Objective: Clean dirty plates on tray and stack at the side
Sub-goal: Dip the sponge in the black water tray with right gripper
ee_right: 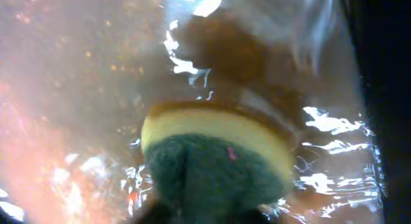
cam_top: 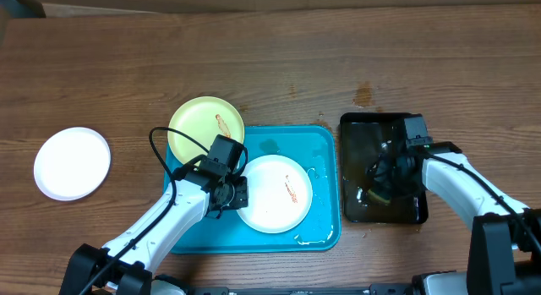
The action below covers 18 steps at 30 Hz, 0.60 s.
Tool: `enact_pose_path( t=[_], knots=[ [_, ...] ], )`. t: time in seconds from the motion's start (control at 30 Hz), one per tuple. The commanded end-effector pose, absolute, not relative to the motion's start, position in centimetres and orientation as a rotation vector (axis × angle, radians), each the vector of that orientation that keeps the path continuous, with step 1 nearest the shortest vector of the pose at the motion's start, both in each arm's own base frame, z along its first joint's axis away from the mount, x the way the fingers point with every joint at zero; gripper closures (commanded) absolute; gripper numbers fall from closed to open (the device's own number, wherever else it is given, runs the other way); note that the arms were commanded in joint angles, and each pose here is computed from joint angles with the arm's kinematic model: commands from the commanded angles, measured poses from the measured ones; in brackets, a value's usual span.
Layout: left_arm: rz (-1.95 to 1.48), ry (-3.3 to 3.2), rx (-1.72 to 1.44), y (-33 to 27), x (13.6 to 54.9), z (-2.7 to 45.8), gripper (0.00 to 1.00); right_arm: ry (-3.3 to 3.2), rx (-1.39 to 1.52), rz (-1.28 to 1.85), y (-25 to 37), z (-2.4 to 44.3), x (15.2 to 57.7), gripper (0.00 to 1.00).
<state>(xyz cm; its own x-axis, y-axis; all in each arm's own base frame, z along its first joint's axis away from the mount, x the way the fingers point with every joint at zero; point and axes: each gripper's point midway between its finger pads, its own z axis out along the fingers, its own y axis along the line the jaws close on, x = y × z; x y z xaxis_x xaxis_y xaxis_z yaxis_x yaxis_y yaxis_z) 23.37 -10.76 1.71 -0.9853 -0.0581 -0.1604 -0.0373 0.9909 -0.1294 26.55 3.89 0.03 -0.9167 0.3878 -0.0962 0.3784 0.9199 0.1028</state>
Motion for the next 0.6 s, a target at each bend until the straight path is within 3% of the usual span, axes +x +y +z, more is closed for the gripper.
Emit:
enact_pose_path(
  t=[0.0, 0.13, 0.27, 0.37, 0.57],
  knots=[
    [-0.163, 2.977, -0.045, -10.6, 23.0, 1.3, 0.80, 2.997, 0.515, 0.223, 5.1, 0.2, 26.3, 0.96],
    [-0.163, 2.976, -0.045, -10.6, 23.0, 1.3, 0.78, 3.004, 0.460, 0.219, 5.2, 3.4, 27.4, 0.96],
    [-0.163, 2.975, -0.045, -10.6, 23.1, 1.4, 0.87, 3.003, 0.459, 0.216, 5.2, 5.8, 27.8, 0.96],
    [-0.128, 2.963, -0.051, -10.2, 23.3, 1.3, 0.96, 3.027, 0.466, 0.184, 4.9, 5.8, 27.2, 0.96],
    [-0.128, 2.950, -0.105, -10.0, 23.3, 0.8, 0.96, 3.048, 0.473, 0.130, 4.3, 5.6, 26.6, 0.96]
  ],
)
